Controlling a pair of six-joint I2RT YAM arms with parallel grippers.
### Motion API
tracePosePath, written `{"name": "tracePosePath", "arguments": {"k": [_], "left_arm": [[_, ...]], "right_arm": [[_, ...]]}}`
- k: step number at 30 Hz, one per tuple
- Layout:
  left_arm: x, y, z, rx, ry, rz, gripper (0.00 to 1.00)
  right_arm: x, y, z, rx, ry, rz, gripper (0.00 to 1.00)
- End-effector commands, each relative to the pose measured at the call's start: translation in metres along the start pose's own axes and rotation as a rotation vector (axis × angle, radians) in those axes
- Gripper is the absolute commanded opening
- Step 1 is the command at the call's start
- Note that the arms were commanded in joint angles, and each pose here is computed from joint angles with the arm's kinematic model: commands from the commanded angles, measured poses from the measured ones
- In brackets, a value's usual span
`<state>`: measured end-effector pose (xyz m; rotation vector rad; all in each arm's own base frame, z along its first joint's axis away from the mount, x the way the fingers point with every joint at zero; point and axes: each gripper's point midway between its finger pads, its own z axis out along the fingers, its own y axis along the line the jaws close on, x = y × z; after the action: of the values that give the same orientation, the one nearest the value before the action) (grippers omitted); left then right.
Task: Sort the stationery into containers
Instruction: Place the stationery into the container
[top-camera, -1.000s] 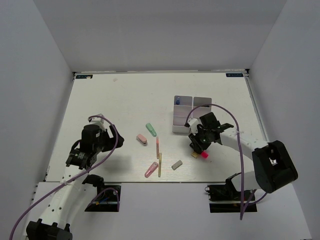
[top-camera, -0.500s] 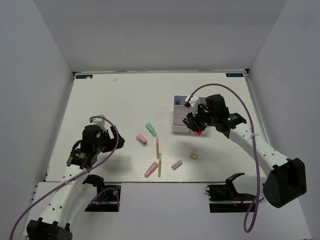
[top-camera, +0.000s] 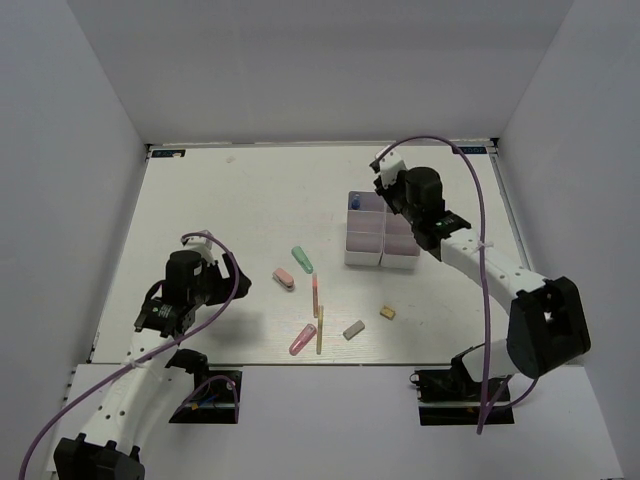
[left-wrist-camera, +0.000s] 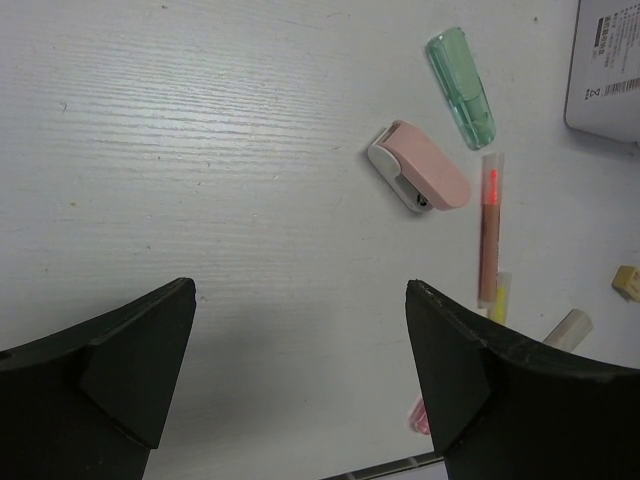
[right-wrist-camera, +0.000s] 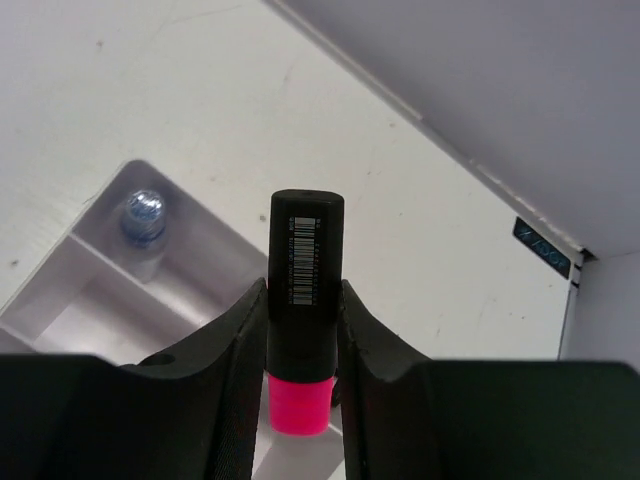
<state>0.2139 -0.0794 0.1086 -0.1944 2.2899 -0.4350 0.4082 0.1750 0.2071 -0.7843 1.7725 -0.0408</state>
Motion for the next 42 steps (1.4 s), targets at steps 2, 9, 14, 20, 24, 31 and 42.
{"name": "tracePosePath", "arguments": {"k": [2,9,14,20,24,31,42], "left_arm": [[-0.001,-0.002,0.002,0.021,-0.005,0.01,0.97],[0.0,-0.002,0.004,0.02,0.005,0.012,0.97],[0.001,-0.002,0.005,0.019,0.011,0.013,0.97],[0.002,-0.002,0.005,0.02,0.013,0.016,0.97],[0.001,-0.003,0.005,0.024,0.012,0.015,0.97],[0.002,-0.003,0.005,0.029,0.017,0.013,0.97],[0.001,-0.006,0.006,0.044,0.017,0.014,0.97]], "right_arm": [[-0.047,-0.042,0.002,0.19,-0.25,0.0,0.0],[-0.041,-0.031,0.009,0.114,-0.365,-0.027,0.0],[-0.032,-0.038,0.011,0.096,-0.379,0.001,0.0],[-0.01,-0.045,0.018,0.065,-0.337,0.12,0.0],[0.002,-0.04,0.019,0.032,-0.318,0.157,0.0],[0.026,-0.036,0.027,0.006,-0.269,0.176,0.0],[0.045,-0.028,0.025,-0.032,-0.252,0.188,0.62]]}}
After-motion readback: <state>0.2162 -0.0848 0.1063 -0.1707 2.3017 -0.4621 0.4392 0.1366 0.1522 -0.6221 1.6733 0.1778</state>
